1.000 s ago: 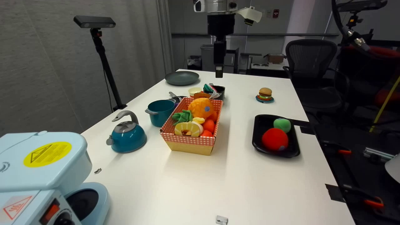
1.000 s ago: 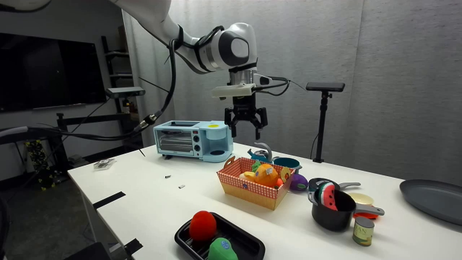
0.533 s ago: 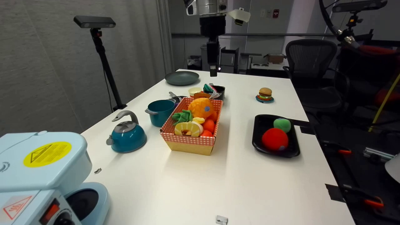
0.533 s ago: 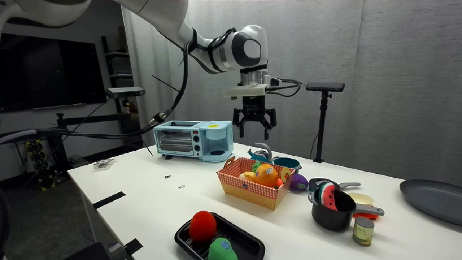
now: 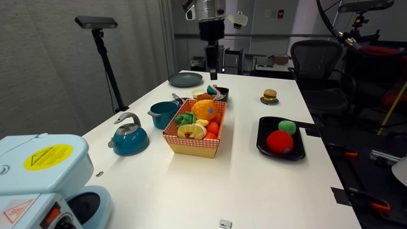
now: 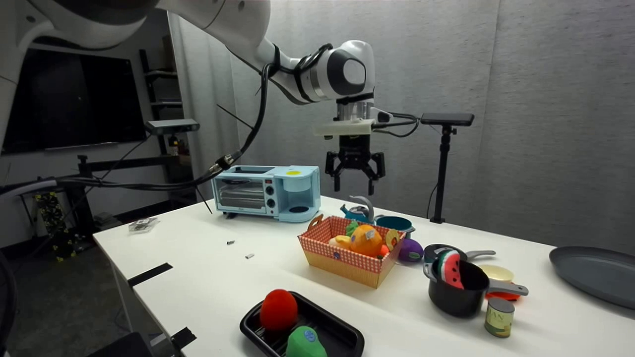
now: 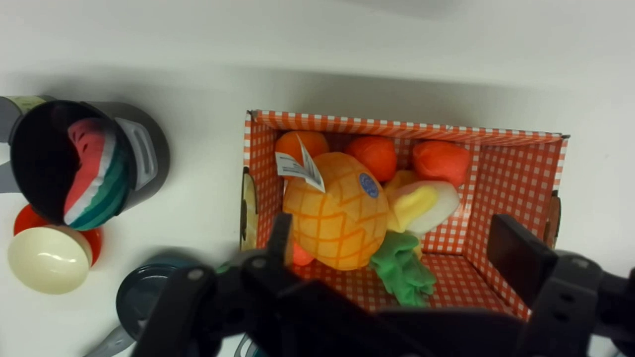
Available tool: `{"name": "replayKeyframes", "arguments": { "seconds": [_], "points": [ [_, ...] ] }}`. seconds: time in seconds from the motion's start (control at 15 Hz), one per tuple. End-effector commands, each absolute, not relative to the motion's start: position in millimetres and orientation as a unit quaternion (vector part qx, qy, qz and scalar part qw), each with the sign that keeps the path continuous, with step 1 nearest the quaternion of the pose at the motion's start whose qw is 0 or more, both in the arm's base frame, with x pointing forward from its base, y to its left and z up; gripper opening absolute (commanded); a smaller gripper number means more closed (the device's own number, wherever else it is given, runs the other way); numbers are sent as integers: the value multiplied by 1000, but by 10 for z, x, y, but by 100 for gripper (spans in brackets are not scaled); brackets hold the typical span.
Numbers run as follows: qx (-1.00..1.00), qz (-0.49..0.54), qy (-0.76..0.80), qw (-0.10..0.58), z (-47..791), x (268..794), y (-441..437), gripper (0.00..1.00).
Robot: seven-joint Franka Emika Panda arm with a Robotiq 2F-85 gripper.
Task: Put the pineapple plush toy from the box and the watermelon plush toy from the black pot on the table
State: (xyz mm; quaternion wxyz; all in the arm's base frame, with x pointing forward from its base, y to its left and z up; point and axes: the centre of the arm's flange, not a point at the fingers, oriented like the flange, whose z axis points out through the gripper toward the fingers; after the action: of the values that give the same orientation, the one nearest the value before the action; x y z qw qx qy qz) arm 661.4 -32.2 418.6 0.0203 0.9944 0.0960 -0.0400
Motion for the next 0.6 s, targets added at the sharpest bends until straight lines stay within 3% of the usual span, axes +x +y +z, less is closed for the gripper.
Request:
{"name": "replayKeyframes", "arguments": {
  "seconds": [0.0, 0.53],
  "points": [
    [994, -40, 96, 20, 4184, 6615, -322, 100],
    [995, -47, 84, 27, 4055, 6542, -265, 100]
  ]
}}
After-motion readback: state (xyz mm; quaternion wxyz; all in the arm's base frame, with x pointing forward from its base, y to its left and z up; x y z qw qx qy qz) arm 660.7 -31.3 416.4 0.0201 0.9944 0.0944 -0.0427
